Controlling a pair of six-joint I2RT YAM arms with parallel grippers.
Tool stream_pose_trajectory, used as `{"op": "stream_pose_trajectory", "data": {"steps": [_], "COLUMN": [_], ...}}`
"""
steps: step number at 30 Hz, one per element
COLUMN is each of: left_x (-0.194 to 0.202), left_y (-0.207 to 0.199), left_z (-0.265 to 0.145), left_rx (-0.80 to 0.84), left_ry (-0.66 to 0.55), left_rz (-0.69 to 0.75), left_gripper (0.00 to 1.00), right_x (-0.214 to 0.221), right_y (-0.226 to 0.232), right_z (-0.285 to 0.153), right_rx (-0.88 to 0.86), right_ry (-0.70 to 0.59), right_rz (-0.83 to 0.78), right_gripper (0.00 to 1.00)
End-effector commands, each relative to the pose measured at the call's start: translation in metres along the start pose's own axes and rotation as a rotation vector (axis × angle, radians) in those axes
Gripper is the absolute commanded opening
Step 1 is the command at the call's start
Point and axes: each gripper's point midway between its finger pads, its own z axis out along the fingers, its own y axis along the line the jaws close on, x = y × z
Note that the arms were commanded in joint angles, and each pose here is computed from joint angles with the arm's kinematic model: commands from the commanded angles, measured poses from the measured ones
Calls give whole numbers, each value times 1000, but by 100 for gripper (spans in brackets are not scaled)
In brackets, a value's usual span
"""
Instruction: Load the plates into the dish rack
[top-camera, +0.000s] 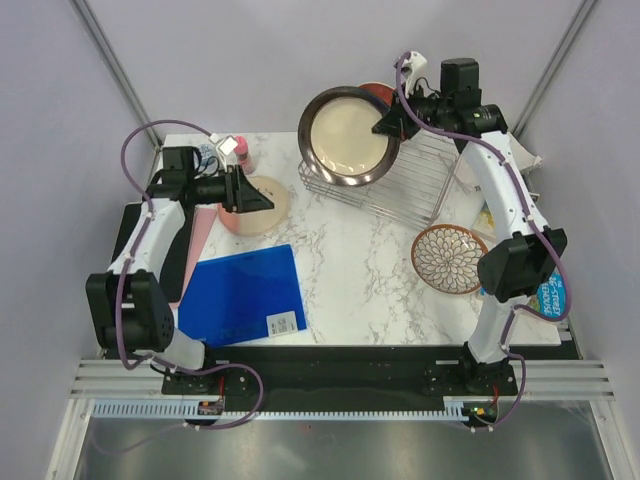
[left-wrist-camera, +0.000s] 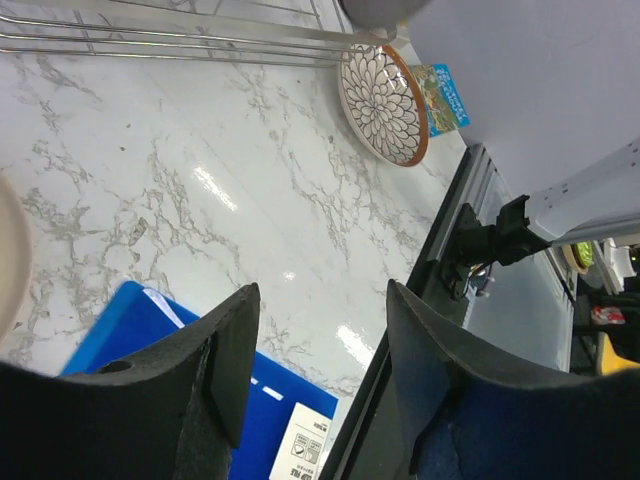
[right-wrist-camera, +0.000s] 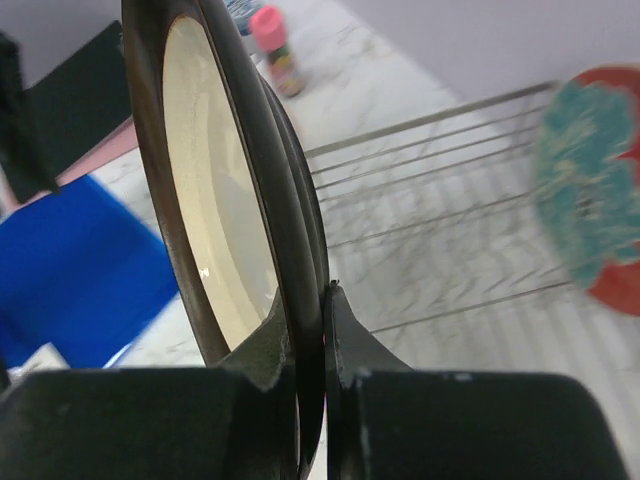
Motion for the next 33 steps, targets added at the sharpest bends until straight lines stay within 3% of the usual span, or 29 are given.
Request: {"op": "stream_pose_trajectory", "data": {"steps": [1, 6, 18, 33], "left_x": [10, 22, 49, 54], "left_y": [5, 14, 24, 33], "left_z": [-1, 3, 7, 11], "left_rx": [-41, -56, -64, -69], "left_ry": [-9, -10, 15, 29], "left_rz": [61, 13, -51, -94], "left_gripper": [60, 59, 58, 57], "right_x": [-71, -106, -148, -144], "right_y": [-33, -77, -131, -154], "right_z": [-7, -1, -2, 16], "right_rx": [201, 414, 634, 736], "right_ry": [-146, -248, -377, -334], "right_rz": [-273, -431, -594, -863], "right_gripper": [0, 0, 0, 0]}}
